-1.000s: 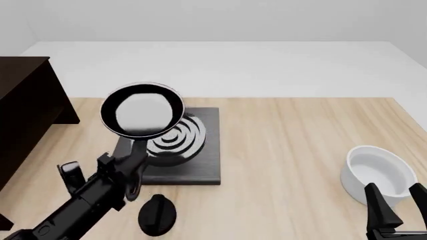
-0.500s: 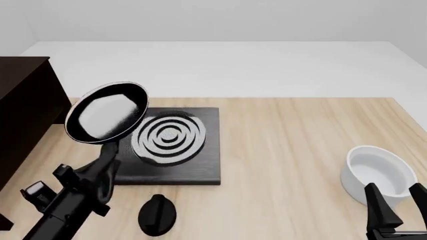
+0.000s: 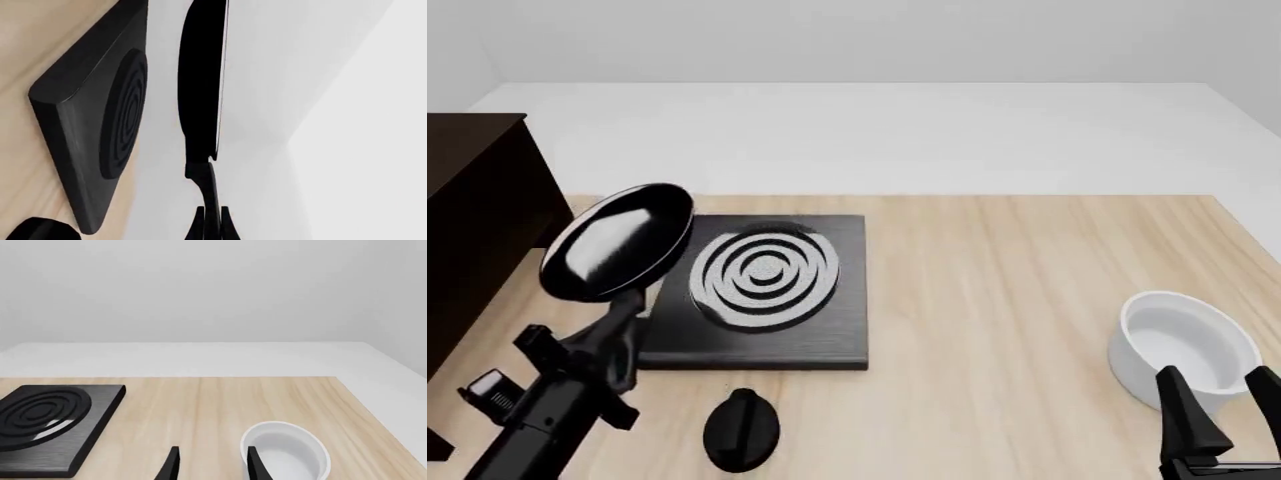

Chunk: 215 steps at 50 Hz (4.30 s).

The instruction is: Put the frying pan under the cabinet shelf.

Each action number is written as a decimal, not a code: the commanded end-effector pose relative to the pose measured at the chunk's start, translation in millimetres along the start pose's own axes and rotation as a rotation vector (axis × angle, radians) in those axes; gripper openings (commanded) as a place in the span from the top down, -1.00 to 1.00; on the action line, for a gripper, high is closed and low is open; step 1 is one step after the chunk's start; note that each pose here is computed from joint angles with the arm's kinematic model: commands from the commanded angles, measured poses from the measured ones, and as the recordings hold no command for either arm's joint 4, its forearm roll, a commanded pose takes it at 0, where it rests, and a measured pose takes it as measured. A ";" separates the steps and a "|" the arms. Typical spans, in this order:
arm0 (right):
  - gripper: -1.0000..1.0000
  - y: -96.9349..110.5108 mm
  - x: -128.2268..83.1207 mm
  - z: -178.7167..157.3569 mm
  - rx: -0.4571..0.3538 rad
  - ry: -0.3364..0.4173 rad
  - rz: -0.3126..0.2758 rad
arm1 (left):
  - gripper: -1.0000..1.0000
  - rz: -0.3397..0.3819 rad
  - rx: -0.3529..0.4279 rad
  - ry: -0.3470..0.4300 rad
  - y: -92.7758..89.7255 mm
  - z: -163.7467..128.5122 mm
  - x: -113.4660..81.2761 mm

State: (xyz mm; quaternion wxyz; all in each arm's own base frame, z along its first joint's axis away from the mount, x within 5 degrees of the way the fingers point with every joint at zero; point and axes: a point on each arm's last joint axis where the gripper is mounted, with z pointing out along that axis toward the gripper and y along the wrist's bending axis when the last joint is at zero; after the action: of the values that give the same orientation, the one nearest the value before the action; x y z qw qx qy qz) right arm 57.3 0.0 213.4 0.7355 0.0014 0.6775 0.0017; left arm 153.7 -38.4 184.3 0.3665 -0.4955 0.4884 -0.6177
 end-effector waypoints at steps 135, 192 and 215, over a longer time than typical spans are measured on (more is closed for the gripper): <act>-1.00 0.0 0.0 0.0 0.000 0.000 0.000 | 1.00 0.082 -0.345 -0.728 69.2 21.8 -172.2; -1.00 0.0 0.0 0.0 0.000 0.000 0.000 | -1.00 0.192 -0.479 -0.459 70.5 -7.4 -88.4; -1.00 0.0 0.0 0.0 0.000 0.000 0.000 | -1.00 0.209 -0.484 -0.311 75.0 1.6 -63.9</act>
State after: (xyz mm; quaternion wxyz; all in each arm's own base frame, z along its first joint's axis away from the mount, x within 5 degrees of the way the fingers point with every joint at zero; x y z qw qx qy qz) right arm 57.3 0.0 213.4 0.7355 0.0015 0.6775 0.0016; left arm 169.8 10.2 98.1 0.3911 -0.6051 0.6004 -0.3469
